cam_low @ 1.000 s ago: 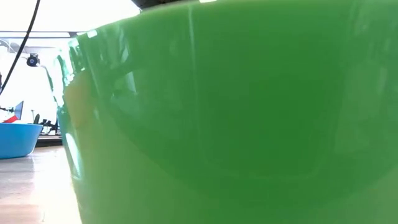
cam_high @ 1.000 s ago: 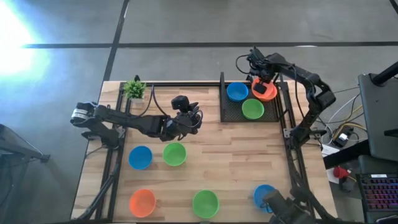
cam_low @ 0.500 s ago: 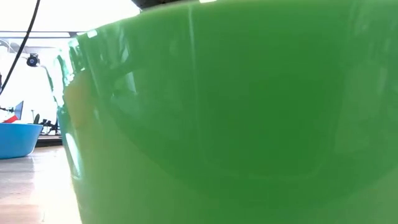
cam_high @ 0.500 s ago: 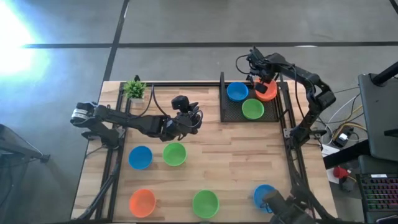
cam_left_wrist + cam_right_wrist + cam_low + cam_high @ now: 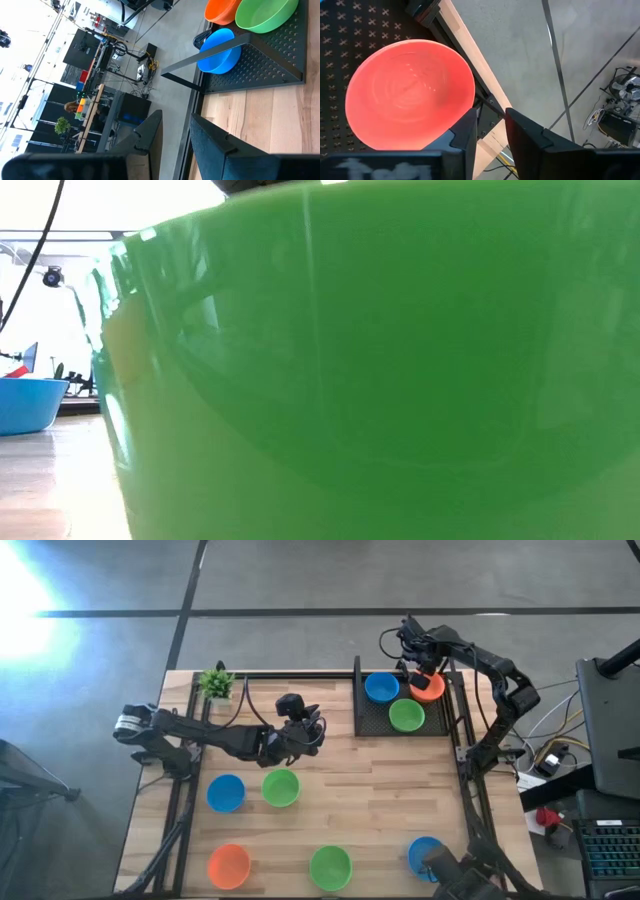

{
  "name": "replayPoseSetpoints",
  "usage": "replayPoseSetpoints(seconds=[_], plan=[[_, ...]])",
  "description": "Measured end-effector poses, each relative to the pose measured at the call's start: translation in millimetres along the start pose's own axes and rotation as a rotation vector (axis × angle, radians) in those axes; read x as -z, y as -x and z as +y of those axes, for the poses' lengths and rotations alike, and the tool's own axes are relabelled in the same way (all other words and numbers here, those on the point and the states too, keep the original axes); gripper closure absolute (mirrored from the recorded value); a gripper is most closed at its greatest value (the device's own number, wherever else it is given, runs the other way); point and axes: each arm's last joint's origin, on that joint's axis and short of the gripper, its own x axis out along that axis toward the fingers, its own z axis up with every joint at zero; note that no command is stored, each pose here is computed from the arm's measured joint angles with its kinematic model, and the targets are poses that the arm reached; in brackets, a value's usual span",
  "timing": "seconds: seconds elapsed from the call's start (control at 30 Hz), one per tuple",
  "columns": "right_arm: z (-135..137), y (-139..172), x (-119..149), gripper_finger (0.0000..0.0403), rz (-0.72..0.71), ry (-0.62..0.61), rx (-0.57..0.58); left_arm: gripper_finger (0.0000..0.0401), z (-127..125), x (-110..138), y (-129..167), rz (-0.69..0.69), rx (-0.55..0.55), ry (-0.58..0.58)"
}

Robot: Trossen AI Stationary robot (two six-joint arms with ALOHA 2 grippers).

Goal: Pick & Place Mini bowls
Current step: Stack the top green bowl on top of the green bowl on the shelf

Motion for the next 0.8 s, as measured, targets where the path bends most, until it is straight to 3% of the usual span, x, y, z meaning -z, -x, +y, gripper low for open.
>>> replayPoseSetpoints(seconds=[0.27,0.5,0.6,0.8], plan=[[1.4,6.9,0.8,0.0358,-0.021,-0.042,0.006,0.0298,1.0,0.4,1.7,0.000,0.003,-0.001],[1.8,54.2,17.7,0.0394,-0.171,-0.110,0.040,0.0298,9.1,12.2,11.2,0.057,0.042,0.055],[4.0,80.7,30.2,0.0394,-0.265,-0.149,0.047,0.0298,8.5,23.1,16.5,0.095,0.150,0.038],[18.0,130.7,56.9,0.0394,-0.461,-0.197,0.031,0.0298,-4.0,38.9,25.3,0.151,0.550,0.061]])
